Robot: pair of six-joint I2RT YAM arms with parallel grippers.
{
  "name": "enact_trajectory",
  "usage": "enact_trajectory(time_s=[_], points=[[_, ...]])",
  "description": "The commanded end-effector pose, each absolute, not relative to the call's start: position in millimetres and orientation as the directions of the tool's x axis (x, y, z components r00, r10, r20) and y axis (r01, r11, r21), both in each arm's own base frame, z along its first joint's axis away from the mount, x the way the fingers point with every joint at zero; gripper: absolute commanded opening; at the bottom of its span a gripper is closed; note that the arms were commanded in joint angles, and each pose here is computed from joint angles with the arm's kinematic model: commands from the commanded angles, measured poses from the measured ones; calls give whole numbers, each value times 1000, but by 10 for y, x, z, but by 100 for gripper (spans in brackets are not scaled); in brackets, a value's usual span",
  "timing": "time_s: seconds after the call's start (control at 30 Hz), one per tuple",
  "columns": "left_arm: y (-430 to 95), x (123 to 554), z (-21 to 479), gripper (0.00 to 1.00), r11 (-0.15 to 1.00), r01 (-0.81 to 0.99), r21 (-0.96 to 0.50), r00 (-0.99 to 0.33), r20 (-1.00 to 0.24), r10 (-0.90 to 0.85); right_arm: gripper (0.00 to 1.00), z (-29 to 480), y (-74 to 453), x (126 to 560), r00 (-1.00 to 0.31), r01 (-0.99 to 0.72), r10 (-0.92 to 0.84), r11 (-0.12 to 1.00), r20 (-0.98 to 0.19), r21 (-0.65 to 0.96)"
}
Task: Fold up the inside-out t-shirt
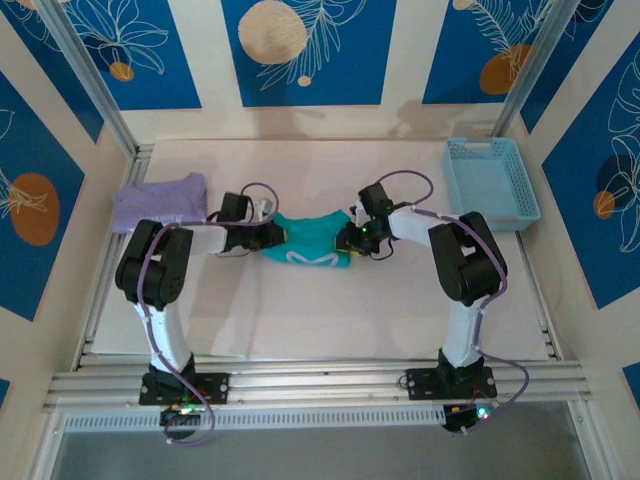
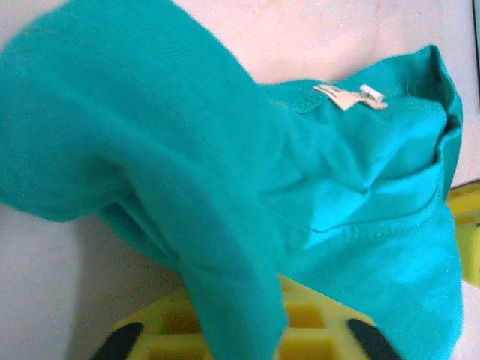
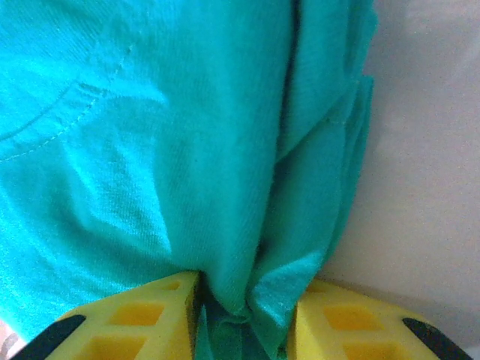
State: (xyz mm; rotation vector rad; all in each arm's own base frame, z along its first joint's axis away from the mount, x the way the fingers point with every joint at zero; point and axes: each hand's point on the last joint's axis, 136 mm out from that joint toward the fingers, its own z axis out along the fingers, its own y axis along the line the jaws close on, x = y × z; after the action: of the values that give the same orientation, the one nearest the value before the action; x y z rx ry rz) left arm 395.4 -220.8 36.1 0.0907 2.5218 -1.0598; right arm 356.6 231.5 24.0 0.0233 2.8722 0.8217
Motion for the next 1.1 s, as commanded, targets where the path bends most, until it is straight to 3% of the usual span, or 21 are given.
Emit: enact_trajectory(time_s=[0.0,0.27,0.47,0.77,1.07], points=[[-2212,3961,478,0,696,252,-672,-908,-413,-70,37,344,2232,3538,-985,-34,57,858,-160,513],[-1850,3951,967,0,781,343,-521,-839,-544,6,54,917,1826,3526,-934,-89,85,884,-346,460],[-1520,4037,1488,0,857,371,-356,-749,-661,50,58,1311,1720,3489,-865,-160,82,889,-494,428],[-935,4392,2213,0,942,325,-86,-641,-752,153,59,1452,1766,3507,-832,-209,84,868,-549,450],[-325,4772,2716,0,969,248,1,-620,-768,160,60,1514,1806,3498,-821,-233,90,848,-563,475]])
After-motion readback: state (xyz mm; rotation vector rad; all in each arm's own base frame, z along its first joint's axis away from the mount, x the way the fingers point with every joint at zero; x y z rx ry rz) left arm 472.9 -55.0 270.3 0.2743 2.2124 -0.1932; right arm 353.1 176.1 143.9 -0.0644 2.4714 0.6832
